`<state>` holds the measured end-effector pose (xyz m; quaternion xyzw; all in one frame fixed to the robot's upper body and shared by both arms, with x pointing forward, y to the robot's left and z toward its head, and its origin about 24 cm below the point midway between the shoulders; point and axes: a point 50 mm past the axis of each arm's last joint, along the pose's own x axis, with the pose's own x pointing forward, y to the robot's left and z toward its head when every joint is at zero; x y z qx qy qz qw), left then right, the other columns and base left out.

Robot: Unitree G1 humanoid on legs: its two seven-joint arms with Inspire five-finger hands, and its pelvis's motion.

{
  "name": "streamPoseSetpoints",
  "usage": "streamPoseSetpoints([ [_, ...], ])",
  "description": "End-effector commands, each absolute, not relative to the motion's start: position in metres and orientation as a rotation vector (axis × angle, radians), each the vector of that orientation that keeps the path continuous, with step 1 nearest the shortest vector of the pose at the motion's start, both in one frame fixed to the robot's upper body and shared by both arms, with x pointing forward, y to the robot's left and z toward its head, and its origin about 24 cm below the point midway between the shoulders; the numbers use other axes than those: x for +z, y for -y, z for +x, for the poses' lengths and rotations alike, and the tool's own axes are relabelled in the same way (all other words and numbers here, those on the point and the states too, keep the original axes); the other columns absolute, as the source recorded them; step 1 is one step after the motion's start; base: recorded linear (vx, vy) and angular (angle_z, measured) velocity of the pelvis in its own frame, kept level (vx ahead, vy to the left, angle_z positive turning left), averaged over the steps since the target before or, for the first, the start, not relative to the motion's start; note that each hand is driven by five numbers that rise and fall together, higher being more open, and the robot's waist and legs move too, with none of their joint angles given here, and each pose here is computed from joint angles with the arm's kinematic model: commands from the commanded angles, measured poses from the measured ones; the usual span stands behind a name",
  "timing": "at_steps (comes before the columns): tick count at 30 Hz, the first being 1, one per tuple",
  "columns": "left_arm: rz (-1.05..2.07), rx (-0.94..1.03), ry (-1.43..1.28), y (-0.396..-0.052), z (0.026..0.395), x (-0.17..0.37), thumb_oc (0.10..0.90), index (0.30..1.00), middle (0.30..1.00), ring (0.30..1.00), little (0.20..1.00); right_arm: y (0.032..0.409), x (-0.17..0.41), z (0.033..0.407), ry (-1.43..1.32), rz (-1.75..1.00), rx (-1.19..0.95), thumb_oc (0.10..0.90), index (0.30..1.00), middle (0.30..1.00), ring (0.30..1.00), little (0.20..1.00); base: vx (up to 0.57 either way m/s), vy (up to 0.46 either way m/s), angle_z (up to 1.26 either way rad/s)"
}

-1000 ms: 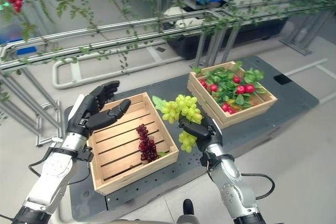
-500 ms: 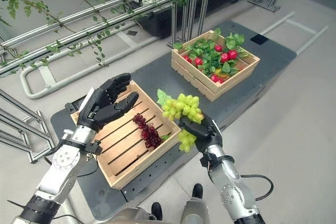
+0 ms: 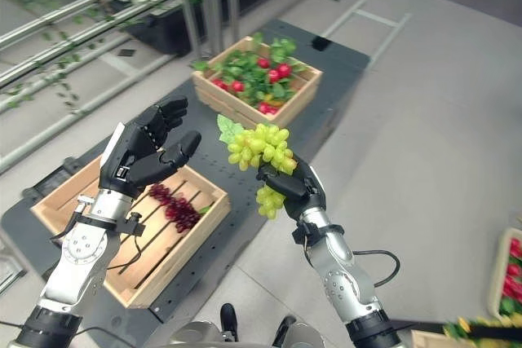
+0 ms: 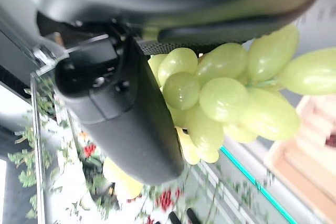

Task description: Pick up the fruits from the basket on one side to the basket on the other side

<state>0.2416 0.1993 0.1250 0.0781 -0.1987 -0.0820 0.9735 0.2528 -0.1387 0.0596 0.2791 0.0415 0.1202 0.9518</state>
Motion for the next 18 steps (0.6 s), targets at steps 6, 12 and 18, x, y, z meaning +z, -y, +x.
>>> streamPoseSetpoints([
  [6,0.101,-0.151,0.661,-0.187,0.243,0.162,0.8,0.9,0.9,0.9,0.9,0.128,0.109,0.251,0.208,0.616,0.403,0.4,0.3,0.3,0.3,0.3,-0.23,-0.318,-1.25],
  [12,0.033,-0.2,0.674,-0.175,0.246,0.162,0.8,0.9,0.9,0.9,0.9,0.14,0.109,0.25,0.237,0.586,0.363,0.4,0.3,0.3,0.3,0.3,-0.21,-0.286,-0.76],
  [18,-0.025,-0.237,0.688,-0.169,0.245,0.16,0.8,0.9,0.9,0.9,0.9,0.152,0.107,0.248,0.229,0.568,0.324,0.4,0.3,0.3,0.3,0.3,-0.14,-0.177,-0.26],
])
